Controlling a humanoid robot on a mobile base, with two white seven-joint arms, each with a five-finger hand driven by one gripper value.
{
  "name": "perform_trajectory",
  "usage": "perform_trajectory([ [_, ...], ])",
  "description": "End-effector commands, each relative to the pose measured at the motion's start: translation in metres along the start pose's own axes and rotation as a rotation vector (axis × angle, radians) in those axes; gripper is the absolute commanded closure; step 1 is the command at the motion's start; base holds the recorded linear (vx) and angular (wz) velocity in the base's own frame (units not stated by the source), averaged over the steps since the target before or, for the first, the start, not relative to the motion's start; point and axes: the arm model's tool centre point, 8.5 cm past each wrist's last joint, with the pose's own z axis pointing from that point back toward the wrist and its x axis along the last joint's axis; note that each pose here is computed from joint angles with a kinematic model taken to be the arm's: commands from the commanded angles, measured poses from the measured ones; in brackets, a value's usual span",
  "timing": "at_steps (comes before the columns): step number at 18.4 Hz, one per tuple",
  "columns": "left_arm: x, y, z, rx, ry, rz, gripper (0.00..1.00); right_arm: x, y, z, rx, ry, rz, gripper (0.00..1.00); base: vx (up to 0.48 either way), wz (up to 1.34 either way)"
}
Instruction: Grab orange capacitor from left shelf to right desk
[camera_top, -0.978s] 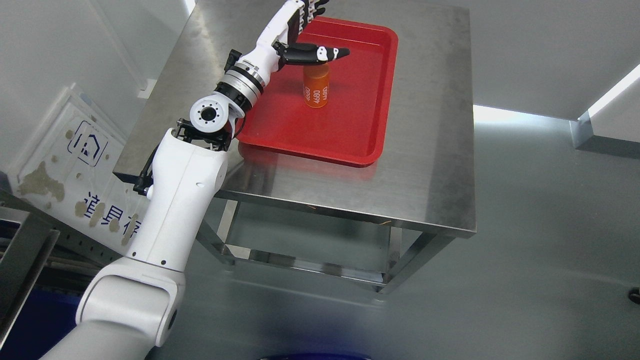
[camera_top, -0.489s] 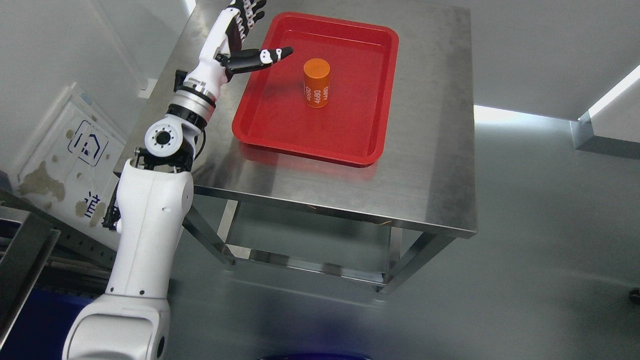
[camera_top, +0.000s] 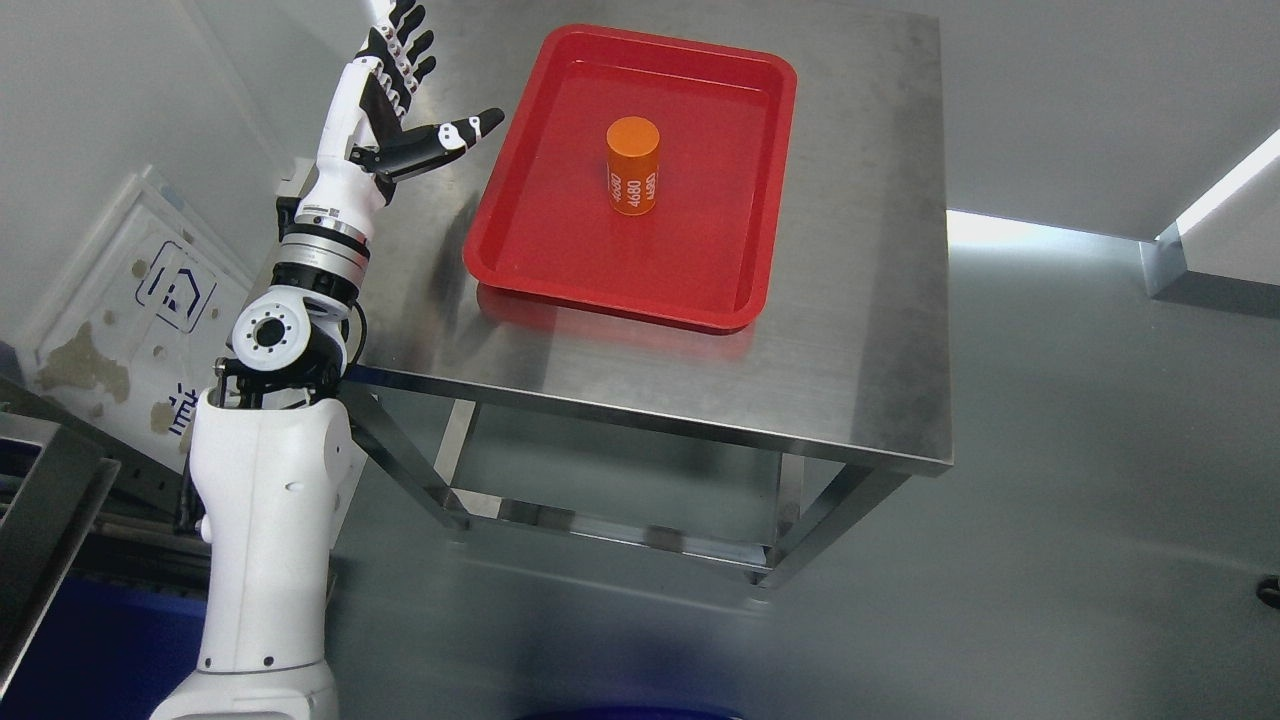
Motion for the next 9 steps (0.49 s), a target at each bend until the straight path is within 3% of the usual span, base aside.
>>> perform_trajectory([
  [1,0.0388,0.0256,0.0163,0.073,-0.081,-0.021,0.00,0.0111,-0.0112,0.0003,-0.015,-0.036,-0.013,0.00,0.000,0.00],
  [9,0.0382,0.0216,0.0153,0.060,-0.077,-0.020,0.00,0.0109,-0.0112,0.0003,-0.015,-0.034,-0.013,0.00,0.000,0.00],
])
